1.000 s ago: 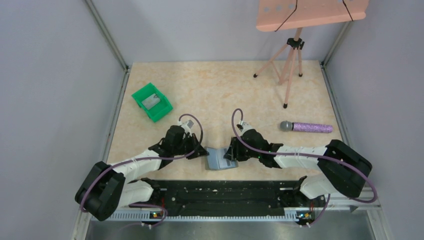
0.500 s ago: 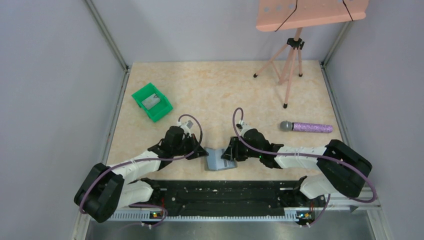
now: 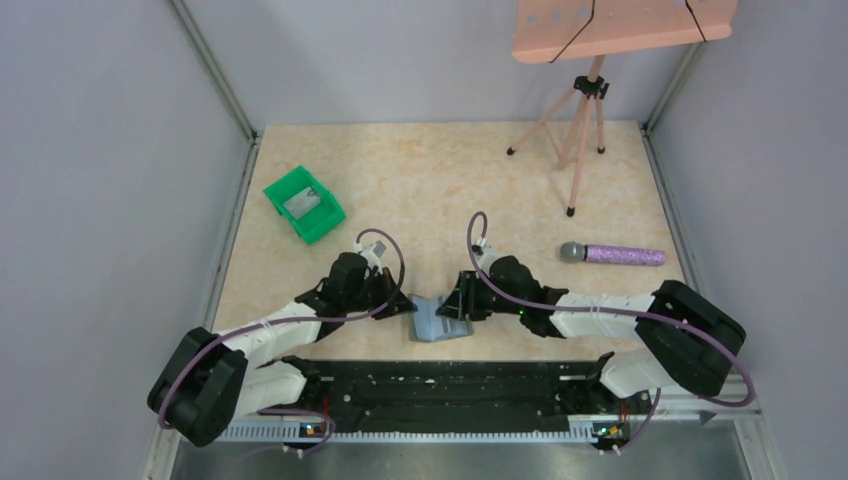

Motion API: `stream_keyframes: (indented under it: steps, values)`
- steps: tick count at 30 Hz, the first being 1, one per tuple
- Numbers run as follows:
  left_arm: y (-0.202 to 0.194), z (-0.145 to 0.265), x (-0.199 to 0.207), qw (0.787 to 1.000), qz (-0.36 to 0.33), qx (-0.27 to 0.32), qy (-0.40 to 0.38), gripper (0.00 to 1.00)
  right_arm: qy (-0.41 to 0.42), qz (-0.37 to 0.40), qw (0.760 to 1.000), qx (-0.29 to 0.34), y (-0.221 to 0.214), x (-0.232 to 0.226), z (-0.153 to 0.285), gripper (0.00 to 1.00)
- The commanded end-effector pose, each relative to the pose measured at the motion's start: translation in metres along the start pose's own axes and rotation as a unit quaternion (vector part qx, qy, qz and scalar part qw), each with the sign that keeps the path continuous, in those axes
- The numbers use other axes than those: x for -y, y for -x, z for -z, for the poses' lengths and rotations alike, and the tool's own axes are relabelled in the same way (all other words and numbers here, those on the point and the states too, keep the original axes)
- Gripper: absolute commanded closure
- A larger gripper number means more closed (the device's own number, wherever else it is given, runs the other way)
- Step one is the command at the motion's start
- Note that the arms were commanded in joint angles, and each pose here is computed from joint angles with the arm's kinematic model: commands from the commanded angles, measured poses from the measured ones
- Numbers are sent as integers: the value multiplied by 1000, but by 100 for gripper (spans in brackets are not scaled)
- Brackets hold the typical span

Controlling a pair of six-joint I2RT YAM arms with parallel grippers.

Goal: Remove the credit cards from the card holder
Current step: Open the card holder at the center of the board, then remove the credit card from the card holder.

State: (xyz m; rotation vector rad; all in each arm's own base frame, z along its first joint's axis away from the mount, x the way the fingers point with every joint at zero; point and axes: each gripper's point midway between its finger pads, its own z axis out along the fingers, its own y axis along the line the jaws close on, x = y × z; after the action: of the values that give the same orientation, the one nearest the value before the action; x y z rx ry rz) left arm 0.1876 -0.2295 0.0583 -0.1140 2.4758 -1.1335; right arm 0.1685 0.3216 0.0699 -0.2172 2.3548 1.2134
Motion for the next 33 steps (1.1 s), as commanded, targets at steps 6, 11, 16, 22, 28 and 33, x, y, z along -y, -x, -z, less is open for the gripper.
stream_keyframes:
  steps: [6,11,16,22,28,33]
  values:
    - [4,1,10,1000,-10,13,-22,100,72,14,997,10,9,-44,2,56]
    - [4,2,9,1000,-6,14,-19,100,89,21,996,0,4,-57,-4,56]
    - [4,1,7,1000,2,15,-15,93,90,27,995,-15,-5,-60,-13,56]
    - [7,4,3,1000,4,23,4,73,83,34,996,-17,-6,-57,-15,57]
    - [12,8,5,999,4,35,10,55,87,38,995,-19,-7,-59,-11,58]
    - [14,11,4,999,4,44,14,43,62,47,997,-1,-1,-51,-2,58]
